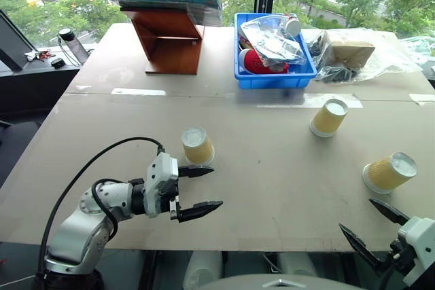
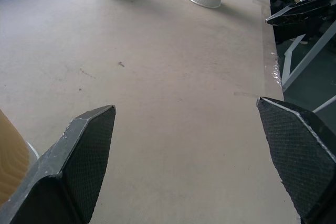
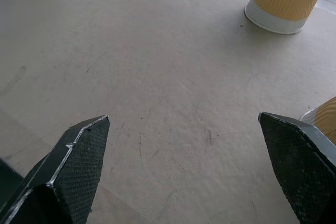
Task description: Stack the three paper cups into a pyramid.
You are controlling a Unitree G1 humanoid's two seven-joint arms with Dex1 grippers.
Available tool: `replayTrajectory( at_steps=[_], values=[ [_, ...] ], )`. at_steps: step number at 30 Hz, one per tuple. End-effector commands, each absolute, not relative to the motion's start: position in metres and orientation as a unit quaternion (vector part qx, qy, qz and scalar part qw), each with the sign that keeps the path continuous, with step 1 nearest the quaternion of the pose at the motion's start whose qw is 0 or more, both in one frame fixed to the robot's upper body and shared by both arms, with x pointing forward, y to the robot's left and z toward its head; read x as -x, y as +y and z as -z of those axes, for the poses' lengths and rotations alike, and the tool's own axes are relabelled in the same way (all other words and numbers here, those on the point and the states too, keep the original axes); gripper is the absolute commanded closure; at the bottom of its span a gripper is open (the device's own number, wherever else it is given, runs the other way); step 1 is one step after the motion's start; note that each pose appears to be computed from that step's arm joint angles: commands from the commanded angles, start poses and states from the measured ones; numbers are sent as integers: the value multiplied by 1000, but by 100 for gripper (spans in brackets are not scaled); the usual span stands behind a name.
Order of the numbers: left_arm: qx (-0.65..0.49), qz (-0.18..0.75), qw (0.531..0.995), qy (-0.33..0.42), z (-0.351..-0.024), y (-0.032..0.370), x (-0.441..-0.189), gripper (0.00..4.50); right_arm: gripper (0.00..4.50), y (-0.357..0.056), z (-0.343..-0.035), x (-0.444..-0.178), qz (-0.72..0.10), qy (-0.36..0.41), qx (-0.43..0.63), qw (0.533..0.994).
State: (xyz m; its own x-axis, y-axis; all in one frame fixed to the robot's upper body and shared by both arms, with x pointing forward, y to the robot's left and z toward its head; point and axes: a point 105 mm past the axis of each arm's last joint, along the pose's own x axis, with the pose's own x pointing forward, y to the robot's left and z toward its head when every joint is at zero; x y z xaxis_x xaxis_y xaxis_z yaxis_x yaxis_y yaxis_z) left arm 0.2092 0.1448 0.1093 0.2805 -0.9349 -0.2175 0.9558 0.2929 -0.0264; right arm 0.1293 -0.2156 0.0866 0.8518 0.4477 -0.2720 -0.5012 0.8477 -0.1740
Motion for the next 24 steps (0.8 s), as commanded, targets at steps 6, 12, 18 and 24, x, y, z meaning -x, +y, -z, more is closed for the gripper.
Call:
replayTrajectory(
  at_steps=[6,12,18,24],
  values=[
    [-61,613,786,47,-127,128,-208,8,0,-208,-118,-161,-167,10,128,978],
    [-72,656,752,-5,-156,111,-209,8,0,-210,-136,-175,-72,-38,145,986],
    [-55,632,771,-44,-172,104,-218,8,0,-187,-134,-173,-120,-36,140,982],
    [-22,468,871,-145,-210,137,-258,8,0,-140,-144,-146,-323,-40,100,940]
  ],
)
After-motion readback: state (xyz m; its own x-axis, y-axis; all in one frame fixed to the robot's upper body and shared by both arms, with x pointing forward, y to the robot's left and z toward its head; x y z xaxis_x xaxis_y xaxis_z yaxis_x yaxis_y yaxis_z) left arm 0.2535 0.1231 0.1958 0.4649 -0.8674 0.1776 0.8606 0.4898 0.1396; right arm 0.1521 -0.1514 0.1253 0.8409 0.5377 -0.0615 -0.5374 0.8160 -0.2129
